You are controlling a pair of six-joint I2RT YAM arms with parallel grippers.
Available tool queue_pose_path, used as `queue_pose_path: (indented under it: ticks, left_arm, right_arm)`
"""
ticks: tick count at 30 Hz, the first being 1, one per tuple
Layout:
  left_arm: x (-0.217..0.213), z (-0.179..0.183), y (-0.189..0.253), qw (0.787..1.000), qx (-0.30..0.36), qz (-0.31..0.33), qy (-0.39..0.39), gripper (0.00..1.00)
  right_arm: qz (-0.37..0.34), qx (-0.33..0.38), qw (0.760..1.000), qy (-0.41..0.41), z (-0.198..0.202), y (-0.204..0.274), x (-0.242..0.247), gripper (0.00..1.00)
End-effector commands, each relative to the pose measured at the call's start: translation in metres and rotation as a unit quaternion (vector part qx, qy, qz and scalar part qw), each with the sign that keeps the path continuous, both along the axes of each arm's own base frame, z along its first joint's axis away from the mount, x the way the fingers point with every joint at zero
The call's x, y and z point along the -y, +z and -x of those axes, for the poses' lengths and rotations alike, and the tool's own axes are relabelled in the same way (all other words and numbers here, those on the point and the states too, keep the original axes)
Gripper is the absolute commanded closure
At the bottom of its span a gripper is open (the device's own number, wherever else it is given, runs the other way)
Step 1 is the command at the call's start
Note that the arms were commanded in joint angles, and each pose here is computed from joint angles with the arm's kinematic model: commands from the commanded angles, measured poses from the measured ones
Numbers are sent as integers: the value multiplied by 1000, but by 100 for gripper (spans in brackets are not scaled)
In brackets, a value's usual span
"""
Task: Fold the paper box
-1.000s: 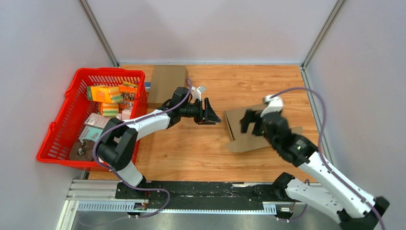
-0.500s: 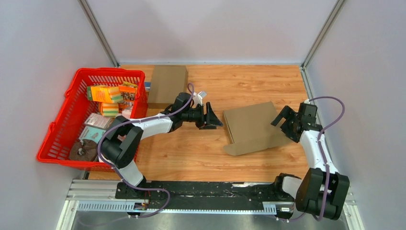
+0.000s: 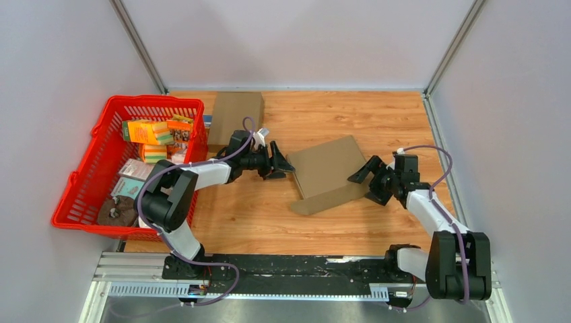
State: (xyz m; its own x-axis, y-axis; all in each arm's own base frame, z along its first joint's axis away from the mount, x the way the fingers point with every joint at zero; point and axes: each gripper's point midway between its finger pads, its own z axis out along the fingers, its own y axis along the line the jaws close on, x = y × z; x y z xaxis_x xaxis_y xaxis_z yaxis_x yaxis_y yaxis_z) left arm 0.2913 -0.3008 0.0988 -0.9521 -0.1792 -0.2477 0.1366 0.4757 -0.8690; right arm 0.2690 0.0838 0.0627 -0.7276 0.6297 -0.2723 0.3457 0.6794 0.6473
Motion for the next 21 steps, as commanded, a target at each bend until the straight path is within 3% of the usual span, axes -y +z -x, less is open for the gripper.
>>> queue_pose_path:
  ticks: [1,5,8,12,14,21]
  left_arm:
    - [-7,0,4,999,29,-24,-25,32]
    - [-16,-6,1,998,39,-53,-12,31]
    - [-13,-9,1,998,36,-47,-15,29]
    - [-4,-19,1,999,31,-28,-15,29]
    - [2,-28,-4,999,25,-25,-16,32]
    - [11,-69,-2,998,37,-56,-9,38]
  right_arm:
    - [-9,75,997,29,-16,57,-13,0]
    - [90,107,990,20,-34,84,20,0]
    - [96,117,988,29,-57,92,27,0]
    - [112,87,988,69,-92,64,31,1]
    - [101,99,986,90,-106,62,26,12]
    - [31,92,989,109,-95,39,3,31]
